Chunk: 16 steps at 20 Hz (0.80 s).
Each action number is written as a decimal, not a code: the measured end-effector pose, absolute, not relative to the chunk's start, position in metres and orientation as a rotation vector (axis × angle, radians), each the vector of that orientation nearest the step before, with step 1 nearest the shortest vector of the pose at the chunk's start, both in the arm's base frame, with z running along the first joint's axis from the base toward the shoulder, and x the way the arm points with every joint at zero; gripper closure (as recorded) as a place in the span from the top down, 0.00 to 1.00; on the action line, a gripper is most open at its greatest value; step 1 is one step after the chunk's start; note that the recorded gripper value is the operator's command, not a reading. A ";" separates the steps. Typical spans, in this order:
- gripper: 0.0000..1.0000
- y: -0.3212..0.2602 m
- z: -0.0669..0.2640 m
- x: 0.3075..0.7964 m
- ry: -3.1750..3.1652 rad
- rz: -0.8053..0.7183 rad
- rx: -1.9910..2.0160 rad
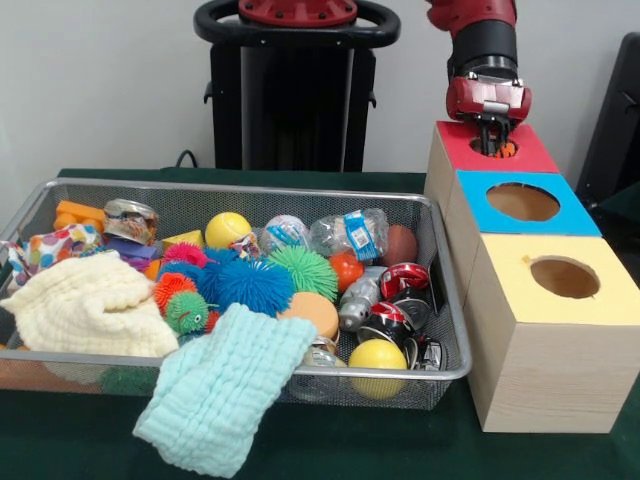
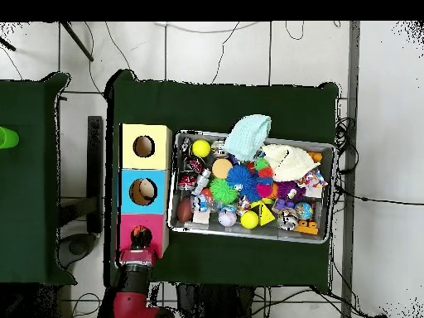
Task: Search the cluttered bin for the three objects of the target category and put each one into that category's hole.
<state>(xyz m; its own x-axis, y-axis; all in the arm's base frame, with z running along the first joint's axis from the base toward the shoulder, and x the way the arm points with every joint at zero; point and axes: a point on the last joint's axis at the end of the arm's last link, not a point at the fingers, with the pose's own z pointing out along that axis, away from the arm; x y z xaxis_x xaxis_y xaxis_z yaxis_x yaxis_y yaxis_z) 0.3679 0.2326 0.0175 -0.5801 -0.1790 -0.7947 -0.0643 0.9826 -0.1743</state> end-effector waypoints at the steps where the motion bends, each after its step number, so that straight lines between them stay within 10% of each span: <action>1: 1.00 0.232 0.018 0.368 2.193 -0.158 -0.167; 16: 1.00 0.229 0.034 0.370 2.352 -0.167 -0.125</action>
<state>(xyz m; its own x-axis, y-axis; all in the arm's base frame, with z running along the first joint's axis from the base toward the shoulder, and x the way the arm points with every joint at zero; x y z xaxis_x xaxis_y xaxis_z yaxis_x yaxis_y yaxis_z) 0.3697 0.2292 0.0338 -0.7058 -0.1397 -0.6945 -0.0401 0.9867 -0.1577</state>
